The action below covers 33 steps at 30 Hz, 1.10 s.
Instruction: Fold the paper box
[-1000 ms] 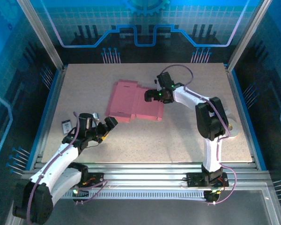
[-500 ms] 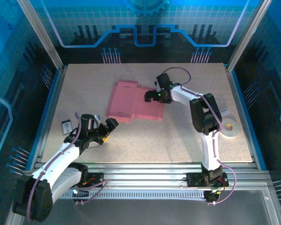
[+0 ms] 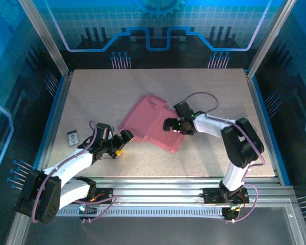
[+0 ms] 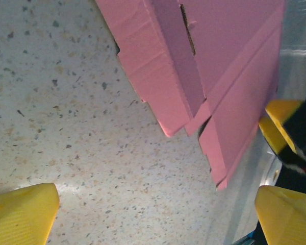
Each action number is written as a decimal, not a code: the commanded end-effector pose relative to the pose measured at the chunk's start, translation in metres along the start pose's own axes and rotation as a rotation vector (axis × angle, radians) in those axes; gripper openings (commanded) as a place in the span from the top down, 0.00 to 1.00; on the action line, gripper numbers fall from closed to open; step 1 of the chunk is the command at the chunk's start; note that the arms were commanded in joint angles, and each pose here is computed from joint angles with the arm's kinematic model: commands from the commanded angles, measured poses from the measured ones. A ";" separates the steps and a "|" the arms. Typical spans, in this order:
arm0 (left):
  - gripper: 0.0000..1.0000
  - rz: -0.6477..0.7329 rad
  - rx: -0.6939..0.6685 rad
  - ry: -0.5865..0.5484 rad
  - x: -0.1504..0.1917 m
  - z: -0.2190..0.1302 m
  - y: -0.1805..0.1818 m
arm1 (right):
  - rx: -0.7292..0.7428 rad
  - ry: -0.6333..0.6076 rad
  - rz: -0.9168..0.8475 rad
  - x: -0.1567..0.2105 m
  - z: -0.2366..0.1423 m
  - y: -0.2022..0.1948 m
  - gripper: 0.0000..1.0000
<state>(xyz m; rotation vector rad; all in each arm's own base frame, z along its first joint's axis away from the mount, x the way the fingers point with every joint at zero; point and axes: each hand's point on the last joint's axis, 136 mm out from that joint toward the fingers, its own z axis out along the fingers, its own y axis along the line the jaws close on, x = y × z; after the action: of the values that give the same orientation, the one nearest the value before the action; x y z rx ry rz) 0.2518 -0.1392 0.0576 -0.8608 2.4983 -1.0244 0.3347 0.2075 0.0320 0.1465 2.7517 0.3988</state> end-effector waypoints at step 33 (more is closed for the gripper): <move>0.01 0.105 -0.294 -0.042 -0.043 -0.005 0.005 | -0.161 0.104 -0.214 0.034 -0.028 0.008 0.00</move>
<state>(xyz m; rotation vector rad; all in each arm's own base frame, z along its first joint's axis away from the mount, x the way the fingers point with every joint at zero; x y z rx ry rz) 0.2736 -0.1001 0.0545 -0.8614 2.6515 -0.5670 0.3032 0.2167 0.0620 -0.1933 2.7402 0.5787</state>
